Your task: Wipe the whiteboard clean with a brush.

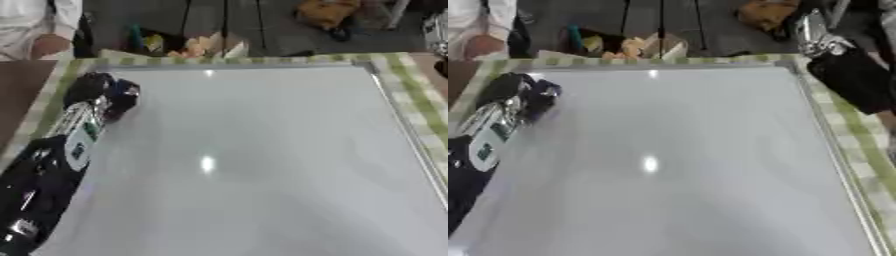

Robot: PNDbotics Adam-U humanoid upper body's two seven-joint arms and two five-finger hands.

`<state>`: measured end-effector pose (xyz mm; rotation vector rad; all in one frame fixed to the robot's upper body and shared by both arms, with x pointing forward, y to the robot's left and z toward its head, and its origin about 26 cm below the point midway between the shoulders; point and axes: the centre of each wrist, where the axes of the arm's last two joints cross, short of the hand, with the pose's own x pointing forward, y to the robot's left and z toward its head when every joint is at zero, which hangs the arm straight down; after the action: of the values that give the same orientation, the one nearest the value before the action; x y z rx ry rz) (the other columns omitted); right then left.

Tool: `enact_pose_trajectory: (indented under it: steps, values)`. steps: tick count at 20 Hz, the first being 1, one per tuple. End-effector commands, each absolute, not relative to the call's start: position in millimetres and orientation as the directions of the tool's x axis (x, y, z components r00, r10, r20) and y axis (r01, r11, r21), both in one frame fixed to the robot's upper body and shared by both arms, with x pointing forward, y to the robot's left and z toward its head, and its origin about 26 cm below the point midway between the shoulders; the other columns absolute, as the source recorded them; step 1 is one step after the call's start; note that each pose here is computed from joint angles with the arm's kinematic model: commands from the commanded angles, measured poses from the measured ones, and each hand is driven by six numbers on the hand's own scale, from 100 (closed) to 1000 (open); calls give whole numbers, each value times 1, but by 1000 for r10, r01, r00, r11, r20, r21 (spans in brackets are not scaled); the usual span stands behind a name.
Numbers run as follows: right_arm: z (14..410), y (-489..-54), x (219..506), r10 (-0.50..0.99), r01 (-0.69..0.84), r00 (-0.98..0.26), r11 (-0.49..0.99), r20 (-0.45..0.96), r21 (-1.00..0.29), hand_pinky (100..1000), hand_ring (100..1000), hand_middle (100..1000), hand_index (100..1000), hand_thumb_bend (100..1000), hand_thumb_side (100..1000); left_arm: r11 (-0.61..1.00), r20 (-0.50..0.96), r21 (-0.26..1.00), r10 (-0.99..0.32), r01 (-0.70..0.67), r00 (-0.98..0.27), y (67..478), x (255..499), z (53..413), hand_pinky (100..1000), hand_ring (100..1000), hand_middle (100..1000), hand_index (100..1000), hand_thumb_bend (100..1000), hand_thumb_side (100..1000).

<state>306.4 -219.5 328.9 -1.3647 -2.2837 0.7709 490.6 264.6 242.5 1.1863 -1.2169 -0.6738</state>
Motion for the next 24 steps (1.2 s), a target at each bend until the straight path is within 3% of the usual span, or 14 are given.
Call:
enact_pose_trajectory:
  steps: [1,8,24]
  values:
    - [337,-222,302,886,703,-463,382,21,-600,822,877,840,840,100,1000,390,389,918,-853,-70,349,276,494,209,123,313,488,764,100,774]
    - [336,-222,302,887,704,-462,384,25,-597,823,875,838,838,100,1000,424,405,905,-840,-27,362,277,494,197,148,328,500,775,100,766]
    - [336,-222,302,883,702,-468,394,32,-593,827,872,836,838,100,1000,238,229,971,-937,0,264,257,489,184,151,323,501,775,100,733]
